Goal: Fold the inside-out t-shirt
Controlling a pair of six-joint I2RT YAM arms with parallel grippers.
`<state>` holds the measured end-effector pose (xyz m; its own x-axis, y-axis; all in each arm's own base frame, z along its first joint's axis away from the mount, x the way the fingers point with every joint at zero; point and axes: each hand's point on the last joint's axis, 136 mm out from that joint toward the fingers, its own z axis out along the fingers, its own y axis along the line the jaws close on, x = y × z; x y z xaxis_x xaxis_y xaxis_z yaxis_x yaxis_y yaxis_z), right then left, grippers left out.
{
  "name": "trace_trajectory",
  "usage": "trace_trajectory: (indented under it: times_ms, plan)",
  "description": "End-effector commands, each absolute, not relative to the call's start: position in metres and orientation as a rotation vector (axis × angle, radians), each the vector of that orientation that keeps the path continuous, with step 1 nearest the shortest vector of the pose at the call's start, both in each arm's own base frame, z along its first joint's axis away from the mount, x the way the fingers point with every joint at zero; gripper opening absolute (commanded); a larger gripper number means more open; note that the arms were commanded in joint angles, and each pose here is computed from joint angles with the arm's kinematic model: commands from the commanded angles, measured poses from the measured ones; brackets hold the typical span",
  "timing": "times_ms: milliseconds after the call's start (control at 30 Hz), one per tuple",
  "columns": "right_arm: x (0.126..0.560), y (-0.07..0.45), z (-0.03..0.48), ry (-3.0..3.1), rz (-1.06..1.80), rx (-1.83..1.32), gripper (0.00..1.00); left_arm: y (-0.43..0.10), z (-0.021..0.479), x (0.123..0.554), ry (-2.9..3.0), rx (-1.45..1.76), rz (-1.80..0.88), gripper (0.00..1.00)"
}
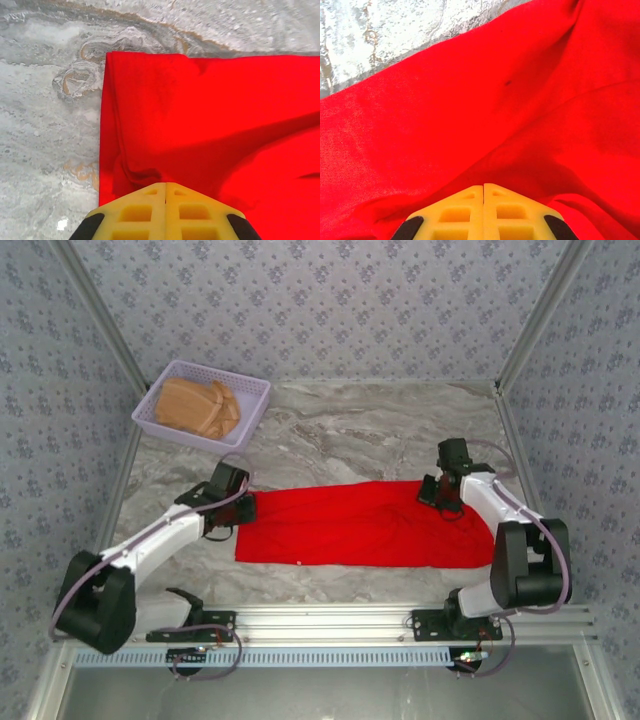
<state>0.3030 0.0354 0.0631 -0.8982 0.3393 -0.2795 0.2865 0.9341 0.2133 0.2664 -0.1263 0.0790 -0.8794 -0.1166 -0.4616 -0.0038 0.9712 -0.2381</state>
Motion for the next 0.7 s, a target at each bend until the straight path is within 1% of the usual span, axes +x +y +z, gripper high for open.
trace_trajectory:
  times_ms: [0,233,367,467,567,667]
  plan:
    - [0.300,0.031,0.082,2.763,0.211,0.429,0.00,-0.118,0.078,0.249,2.642,-0.112,-0.297,0.00]
    - [0.286,0.032,0.099,2.759,0.214,0.404,0.00,-0.108,0.056,0.236,2.681,-0.148,-0.239,0.00]
    - [0.273,0.036,0.109,2.767,0.242,0.389,0.00,-0.105,0.039,0.230,2.727,-0.149,-0.194,0.08]
    - [0.259,0.038,0.116,2.774,0.253,0.382,0.00,-0.102,0.035,0.227,2.739,-0.150,-0.168,0.16]
    - [0.245,0.043,0.117,2.793,0.271,0.376,0.00,-0.102,0.050,0.235,2.674,-0.148,-0.152,0.36]
    - [0.232,0.049,0.112,2.818,0.290,0.379,0.01,-0.111,0.076,0.248,2.566,-0.110,-0.182,0.47]
